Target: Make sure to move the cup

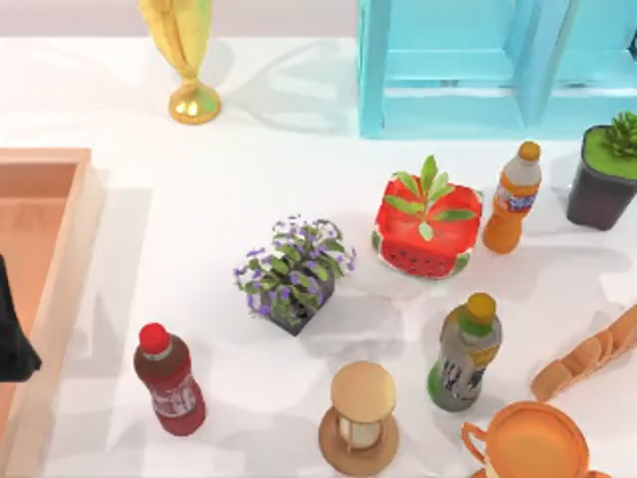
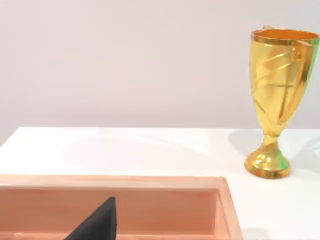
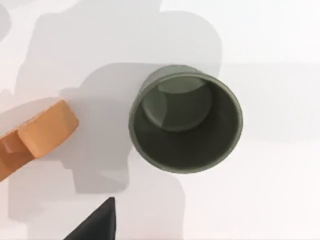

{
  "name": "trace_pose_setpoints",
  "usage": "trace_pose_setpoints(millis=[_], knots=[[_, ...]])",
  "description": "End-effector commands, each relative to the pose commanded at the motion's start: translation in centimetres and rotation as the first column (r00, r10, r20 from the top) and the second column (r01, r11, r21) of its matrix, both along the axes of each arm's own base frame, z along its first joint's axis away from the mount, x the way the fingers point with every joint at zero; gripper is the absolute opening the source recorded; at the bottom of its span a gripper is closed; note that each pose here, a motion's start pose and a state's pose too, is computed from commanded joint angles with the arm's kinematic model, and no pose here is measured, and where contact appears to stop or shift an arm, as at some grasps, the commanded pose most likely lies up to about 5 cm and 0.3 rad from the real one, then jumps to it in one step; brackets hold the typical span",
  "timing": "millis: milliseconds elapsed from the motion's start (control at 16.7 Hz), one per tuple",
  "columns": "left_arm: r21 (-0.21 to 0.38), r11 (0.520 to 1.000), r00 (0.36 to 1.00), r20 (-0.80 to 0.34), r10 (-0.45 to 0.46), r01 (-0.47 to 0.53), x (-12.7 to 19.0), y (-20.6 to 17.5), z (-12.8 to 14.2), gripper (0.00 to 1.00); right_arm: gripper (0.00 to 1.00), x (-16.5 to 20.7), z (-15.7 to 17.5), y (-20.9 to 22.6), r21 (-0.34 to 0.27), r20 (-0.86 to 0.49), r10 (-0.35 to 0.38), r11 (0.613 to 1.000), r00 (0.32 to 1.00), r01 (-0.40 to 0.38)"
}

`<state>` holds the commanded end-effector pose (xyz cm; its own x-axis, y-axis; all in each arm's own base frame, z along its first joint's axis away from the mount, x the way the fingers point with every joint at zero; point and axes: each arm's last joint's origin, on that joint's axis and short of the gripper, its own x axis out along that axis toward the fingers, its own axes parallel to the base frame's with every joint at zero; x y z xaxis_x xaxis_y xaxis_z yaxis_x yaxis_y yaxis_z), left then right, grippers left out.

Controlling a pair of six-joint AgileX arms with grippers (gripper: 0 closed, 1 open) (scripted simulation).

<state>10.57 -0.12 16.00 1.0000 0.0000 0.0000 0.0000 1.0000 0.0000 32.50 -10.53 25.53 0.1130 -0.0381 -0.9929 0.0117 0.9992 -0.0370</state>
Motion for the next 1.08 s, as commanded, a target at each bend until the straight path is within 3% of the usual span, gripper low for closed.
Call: trace_pose_setpoints(millis=[240,660,1080], knots=[[0.000,1.000,1.000,0.000,0.000,0.000,0.0,0.0,0.0,1.00,1.00,1.8,-1.5,-1.5,0.037,-0.108,0.002,0.999,0.994,0.002],[0.000,1.000,1.000,0.000,0.000,0.000,0.0,0.0,0.0,1.00,1.00,2.0,-2.1,-1.4,0.039,-0.115,0.004,0.999,0.993,0.001],[0.000,1.000,1.000,0.000,0.000,0.000,0.0,0.0,0.0,1.00,1.00,2.2,-9.8,-1.7,0.035,-0.103,0.002,0.999,0.995,0.002]])
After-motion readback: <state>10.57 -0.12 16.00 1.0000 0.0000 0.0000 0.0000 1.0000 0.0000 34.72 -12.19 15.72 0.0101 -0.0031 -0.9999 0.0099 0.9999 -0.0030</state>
